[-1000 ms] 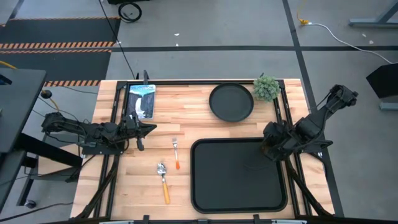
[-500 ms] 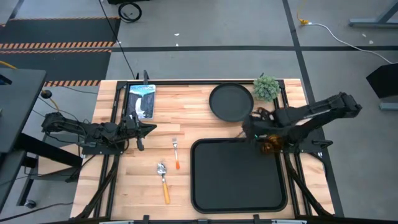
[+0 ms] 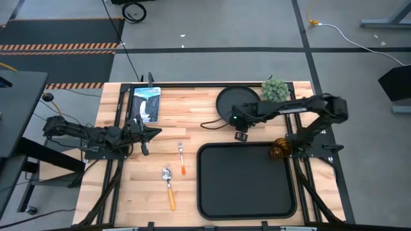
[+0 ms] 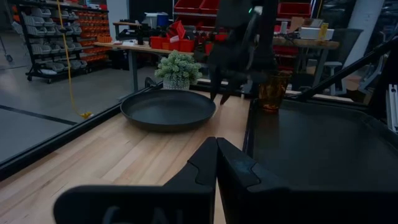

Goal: Pick and place plate/cup/fork/spoon on tray
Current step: Put the black plate on the black tray

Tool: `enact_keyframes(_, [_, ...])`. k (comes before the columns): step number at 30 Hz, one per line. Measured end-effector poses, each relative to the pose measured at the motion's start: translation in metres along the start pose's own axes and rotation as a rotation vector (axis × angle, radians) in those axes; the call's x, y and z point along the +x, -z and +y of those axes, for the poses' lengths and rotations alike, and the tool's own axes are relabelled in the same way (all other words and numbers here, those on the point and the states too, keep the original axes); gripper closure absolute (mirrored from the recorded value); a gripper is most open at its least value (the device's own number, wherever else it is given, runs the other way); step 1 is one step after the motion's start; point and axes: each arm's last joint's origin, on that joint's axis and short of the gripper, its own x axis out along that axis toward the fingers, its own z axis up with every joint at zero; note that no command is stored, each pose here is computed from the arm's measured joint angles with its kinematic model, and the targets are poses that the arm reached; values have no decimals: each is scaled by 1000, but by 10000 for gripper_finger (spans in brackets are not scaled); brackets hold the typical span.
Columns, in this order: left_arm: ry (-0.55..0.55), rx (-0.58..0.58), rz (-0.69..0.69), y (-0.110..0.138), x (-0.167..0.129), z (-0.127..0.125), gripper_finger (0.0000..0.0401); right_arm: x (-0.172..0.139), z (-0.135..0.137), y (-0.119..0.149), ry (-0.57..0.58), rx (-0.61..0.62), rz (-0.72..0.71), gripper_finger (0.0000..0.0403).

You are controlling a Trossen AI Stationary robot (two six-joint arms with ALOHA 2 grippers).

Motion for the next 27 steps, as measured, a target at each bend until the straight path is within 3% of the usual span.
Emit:
enact_keyframes(6, [0, 1, 0, 0, 0, 0, 390, 28, 1, -1, 54, -65, 83, 280])
enact_keyframes(18, [0, 1, 0, 0, 0, 0, 390, 48, 2, -1, 120, -140, 132, 285])
enact_keyframes(22, [1, 1, 0, 0, 0, 0, 390, 52, 2, 0, 118, -152, 149, 314])
enact_keyframes(27, [1, 1, 0, 0, 0, 0, 390, 52, 4, 0, 123, -144, 150, 379])
